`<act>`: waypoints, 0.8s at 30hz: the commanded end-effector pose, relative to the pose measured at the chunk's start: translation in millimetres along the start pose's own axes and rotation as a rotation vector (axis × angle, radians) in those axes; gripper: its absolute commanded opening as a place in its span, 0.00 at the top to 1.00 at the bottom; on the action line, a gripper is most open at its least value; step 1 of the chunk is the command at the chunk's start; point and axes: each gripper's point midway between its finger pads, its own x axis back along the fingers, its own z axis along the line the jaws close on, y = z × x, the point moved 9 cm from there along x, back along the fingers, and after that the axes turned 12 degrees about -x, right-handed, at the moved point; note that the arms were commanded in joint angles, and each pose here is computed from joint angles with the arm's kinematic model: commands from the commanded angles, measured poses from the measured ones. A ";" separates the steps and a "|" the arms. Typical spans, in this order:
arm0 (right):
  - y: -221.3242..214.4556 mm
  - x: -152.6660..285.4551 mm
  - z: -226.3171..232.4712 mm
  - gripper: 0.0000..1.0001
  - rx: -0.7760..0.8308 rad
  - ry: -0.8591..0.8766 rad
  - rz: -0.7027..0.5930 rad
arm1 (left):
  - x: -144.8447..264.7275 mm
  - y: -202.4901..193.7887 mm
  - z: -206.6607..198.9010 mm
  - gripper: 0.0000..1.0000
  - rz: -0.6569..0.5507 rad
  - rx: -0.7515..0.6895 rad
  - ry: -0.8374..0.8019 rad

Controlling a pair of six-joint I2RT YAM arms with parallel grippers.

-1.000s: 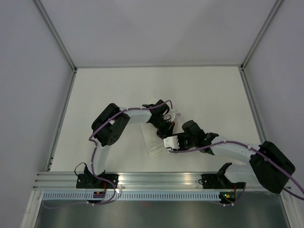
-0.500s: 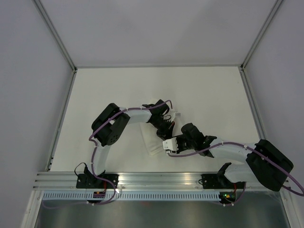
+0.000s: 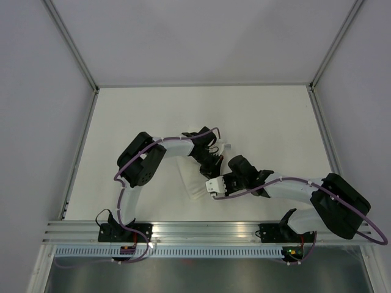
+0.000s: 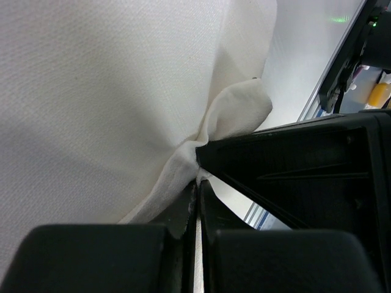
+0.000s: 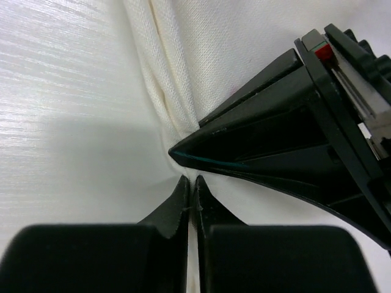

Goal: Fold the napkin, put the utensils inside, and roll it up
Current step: Roll the napkin at the center of the board.

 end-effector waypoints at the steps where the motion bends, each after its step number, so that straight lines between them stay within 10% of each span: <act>1: -9.9 -2.3 15.8 0.96 -0.056 0.156 0.091 | 1.0 -4.4 3.9 0.97 0.038 0.012 0.051; 15: 2.1 -2.4 14.9 1.00 -0.138 0.296 0.118 | 42.7 24.3 -14.4 0.55 -0.184 0.015 0.200; 24: 6.7 -3.5 4.5 1.00 -0.203 0.355 0.125 | 99.0 12.9 -1.9 0.47 -0.434 0.144 0.460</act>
